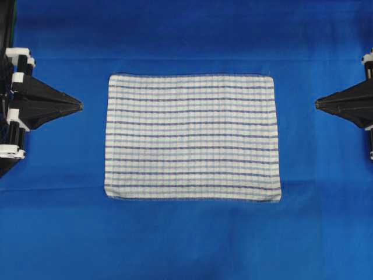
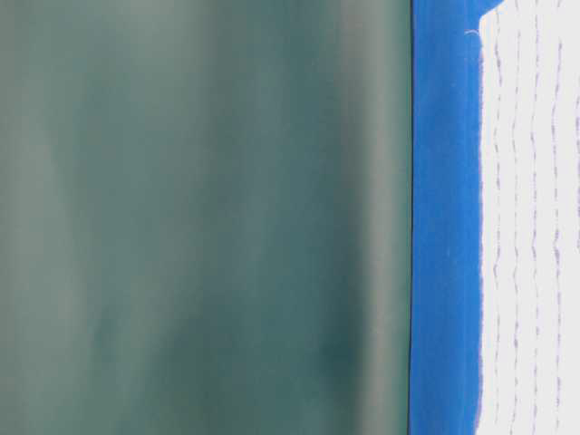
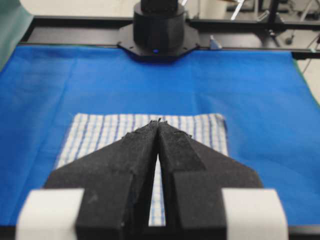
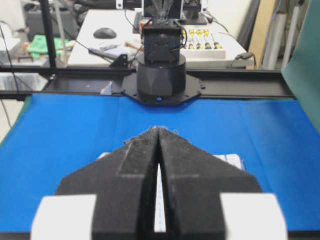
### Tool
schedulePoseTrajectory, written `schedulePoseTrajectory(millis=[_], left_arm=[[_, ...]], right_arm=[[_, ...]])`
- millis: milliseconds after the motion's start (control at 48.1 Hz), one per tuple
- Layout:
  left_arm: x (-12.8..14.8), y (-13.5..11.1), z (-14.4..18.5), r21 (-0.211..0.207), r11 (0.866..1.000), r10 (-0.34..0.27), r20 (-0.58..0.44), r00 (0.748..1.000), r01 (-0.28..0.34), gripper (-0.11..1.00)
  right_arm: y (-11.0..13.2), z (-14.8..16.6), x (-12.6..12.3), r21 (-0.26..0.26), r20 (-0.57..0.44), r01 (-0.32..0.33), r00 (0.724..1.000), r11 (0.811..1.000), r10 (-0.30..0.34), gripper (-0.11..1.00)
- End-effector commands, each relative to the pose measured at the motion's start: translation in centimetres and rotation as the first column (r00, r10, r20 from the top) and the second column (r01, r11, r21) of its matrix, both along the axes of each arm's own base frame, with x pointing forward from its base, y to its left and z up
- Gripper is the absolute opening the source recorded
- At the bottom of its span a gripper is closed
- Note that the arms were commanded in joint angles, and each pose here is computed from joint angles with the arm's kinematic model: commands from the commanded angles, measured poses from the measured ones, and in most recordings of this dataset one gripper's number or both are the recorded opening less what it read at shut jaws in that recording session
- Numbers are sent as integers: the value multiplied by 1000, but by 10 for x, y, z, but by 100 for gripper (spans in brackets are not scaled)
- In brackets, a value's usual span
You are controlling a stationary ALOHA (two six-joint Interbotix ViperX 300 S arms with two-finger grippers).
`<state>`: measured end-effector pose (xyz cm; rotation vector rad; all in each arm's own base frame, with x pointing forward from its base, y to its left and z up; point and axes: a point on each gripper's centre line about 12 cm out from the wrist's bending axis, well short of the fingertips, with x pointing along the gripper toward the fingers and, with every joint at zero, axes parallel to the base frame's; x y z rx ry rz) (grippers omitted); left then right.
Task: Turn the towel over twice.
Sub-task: 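Move both grippers toward the far corners of the blue-checked white towel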
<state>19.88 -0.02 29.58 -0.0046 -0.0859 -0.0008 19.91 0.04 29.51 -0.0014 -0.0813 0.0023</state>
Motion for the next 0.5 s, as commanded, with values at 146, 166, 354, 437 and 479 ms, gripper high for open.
schedulePoseTrajectory(millis=[146, 166, 354, 437, 479], left_arm=[[1, 0, 4, 20, 1000, 4, 5, 1000, -4, 0], [2, 0, 4, 20, 1000, 4, 3, 1000, -4, 0], [7, 4, -3, 19, 1000, 21, -31, 999, -21, 0], [9, 7, -8, 19, 999, 38, -52, 998, -37, 0], [11, 9, -11, 17, 999, 48, -63, 997, -47, 0]], right_arm=[[-4, 8, 7, 0, -44, 20, 999, 1000, -20, 0], [-5, 8, 7, 1, -52, 25, 998, 1000, -25, 0], [-16, -2, 14, 13, -130, 75, 989, 997, -72, 0], [-23, -9, 17, 21, -162, 107, 982, 994, -102, 0], [-27, -13, 19, 24, -180, 124, 977, 992, -118, 0]])
